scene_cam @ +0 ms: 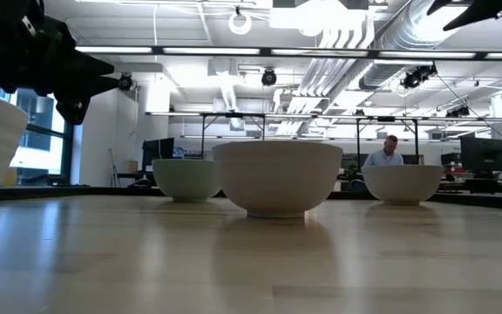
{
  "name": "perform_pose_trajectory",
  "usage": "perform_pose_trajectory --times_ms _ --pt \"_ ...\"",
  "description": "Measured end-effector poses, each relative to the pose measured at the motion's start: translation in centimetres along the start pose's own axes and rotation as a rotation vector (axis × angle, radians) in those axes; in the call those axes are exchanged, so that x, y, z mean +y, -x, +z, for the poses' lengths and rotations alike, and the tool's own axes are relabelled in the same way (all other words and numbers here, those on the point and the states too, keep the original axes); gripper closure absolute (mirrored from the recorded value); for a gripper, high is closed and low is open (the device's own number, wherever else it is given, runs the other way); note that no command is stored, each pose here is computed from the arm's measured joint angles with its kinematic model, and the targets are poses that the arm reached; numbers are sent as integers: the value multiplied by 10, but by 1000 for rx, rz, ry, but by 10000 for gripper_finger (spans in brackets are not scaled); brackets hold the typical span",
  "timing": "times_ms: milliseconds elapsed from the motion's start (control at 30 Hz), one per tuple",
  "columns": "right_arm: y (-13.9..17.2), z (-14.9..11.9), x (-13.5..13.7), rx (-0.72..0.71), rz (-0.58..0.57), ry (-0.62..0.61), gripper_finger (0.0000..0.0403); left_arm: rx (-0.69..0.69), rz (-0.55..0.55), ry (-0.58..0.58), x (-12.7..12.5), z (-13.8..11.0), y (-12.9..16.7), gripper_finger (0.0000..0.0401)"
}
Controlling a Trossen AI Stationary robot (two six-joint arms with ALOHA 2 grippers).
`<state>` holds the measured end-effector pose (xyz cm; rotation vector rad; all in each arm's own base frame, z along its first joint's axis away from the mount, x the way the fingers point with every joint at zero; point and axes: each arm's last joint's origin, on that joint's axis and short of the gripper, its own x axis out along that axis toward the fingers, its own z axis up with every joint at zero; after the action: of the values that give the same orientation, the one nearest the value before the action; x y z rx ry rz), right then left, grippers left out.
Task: Nest bowls inside each other
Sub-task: Stack the top white bowl on the middle white bowl
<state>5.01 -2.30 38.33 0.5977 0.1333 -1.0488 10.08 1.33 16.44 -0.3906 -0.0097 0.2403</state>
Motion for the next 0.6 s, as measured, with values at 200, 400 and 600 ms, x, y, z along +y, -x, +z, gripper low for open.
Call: perform_pose_trajectory --times_ms 200,400,600 --pt "-11 7 14 122 -139 9 179 0 1 22 0 0 0 288" --pt "-28 11 28 232 -174 64 179 0 1 26 0 0 0 288" --pt "-56 13 32 335 -258 111 179 0 0 26 0 0 0 288"
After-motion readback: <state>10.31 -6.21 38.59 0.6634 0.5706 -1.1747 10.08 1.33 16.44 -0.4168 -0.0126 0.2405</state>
